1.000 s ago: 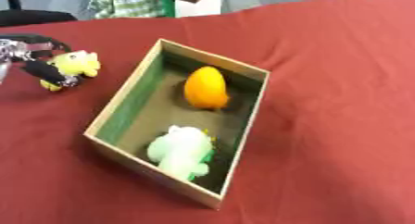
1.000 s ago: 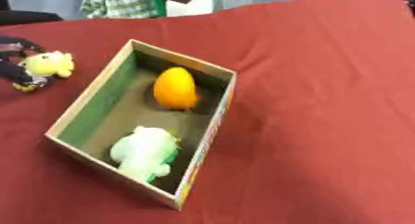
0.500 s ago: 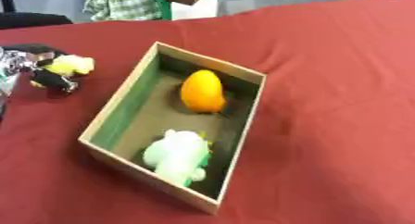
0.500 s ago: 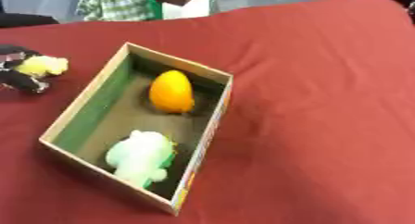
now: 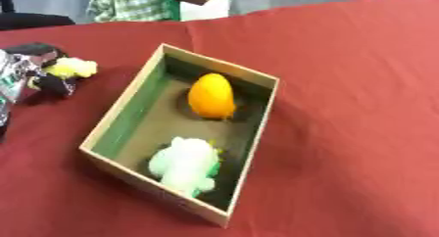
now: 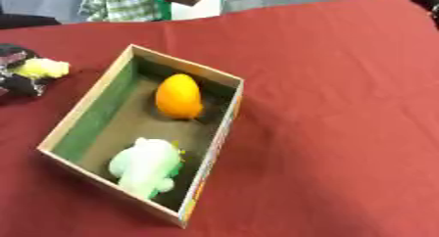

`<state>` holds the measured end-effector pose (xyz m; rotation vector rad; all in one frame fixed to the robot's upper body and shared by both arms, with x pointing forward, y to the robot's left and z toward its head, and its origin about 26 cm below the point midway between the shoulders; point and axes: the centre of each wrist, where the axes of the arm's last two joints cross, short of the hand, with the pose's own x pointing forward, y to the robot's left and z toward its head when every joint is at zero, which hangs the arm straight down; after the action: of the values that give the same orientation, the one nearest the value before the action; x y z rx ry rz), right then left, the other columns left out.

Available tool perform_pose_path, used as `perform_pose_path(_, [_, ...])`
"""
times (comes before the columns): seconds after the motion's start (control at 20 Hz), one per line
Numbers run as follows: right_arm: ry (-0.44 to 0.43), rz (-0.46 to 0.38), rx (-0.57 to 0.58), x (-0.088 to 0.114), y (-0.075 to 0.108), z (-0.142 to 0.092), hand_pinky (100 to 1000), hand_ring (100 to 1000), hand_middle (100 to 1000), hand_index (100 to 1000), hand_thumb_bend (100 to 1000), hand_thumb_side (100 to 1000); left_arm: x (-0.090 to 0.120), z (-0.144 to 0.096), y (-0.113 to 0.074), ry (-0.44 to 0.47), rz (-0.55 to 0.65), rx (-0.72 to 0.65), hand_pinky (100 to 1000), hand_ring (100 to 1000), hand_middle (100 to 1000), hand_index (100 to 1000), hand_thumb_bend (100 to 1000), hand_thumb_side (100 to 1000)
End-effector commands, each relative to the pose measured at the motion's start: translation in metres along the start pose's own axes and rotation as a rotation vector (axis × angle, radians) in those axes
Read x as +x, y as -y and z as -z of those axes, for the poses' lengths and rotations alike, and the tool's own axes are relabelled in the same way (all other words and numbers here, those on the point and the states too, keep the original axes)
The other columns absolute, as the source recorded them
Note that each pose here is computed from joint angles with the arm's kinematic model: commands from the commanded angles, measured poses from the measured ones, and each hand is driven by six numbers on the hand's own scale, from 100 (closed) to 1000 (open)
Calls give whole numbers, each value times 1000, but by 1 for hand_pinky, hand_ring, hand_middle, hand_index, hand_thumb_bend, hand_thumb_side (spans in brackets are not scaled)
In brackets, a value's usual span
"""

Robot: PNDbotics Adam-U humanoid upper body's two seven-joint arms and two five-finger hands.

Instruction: Pick up objects on the table and place them in the box.

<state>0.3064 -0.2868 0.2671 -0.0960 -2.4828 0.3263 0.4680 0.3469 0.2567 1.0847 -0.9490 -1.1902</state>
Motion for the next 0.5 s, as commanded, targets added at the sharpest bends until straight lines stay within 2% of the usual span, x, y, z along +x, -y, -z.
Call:
perform_pose_path(0.05, [25,-21,2,7,3,4,905,823,761,932,100,869,-7,-6,-16,10,-17,2,689,805,816,888,100,374])
perform_pose_path(0.1, [24,-20,2,7,3,3,905,822,761,932,100,868,-7,-6,-17,22,-14,-22,697,810,819,896,100,423])
perform_pose_path(0.5, [15,-19,2,7,3,3,905,822,760,932,100,866,-9,-11,-25,50,-9,-89,697,808,808,901,100,493])
